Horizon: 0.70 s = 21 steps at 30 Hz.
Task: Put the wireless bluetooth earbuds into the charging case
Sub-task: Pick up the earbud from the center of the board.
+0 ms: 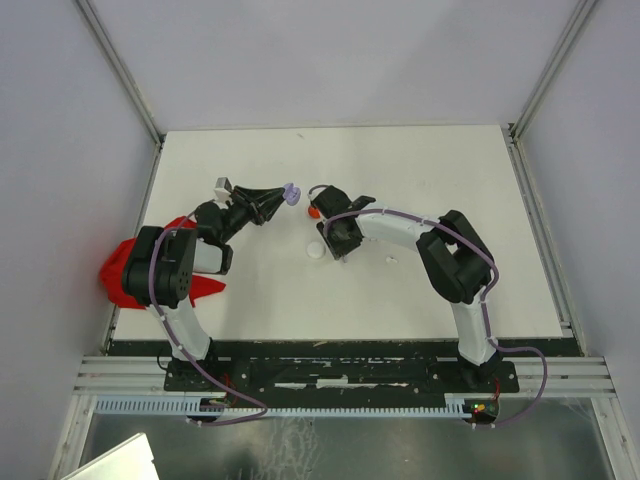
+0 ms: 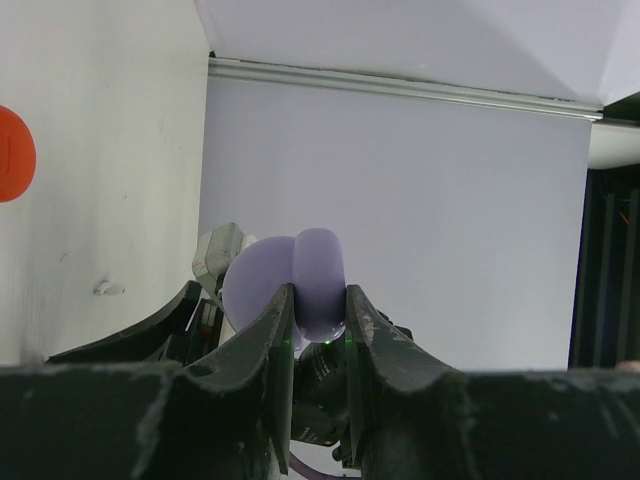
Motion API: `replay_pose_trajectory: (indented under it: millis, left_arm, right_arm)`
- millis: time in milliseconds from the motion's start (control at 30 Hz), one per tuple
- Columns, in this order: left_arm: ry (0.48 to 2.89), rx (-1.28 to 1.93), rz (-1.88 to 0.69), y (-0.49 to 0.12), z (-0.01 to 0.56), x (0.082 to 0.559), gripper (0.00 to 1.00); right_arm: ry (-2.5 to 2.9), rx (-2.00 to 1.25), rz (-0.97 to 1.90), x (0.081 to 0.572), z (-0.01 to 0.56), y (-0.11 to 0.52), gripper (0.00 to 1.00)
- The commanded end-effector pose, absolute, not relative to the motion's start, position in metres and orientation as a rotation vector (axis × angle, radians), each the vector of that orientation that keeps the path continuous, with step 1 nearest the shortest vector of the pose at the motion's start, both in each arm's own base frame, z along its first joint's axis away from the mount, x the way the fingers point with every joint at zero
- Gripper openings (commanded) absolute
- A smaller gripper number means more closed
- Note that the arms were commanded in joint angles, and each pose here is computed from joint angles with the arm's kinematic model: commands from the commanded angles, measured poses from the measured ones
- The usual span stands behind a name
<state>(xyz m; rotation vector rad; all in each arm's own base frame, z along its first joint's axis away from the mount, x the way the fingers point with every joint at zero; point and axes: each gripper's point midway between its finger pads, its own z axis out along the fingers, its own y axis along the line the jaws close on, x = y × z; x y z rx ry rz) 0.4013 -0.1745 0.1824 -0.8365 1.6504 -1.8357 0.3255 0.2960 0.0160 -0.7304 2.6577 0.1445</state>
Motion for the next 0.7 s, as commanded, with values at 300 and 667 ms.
replay_pose_trajectory:
  millis: [300,667]
  left_arm:
    - [1.601,-0.710,-1.844,-0.1731,0.2049,0.3942,0.03]
    - [1.602,-0.710,-1.846,-0.1733,0.2042,0.3942,0.03]
  right_arm:
    - [2.658,-0.698,0.120,0.3326,0.0142,0.2996,0.33]
    - [2.661,-0.689,0.100,0.3323,0.0143,0.2952,0.21]
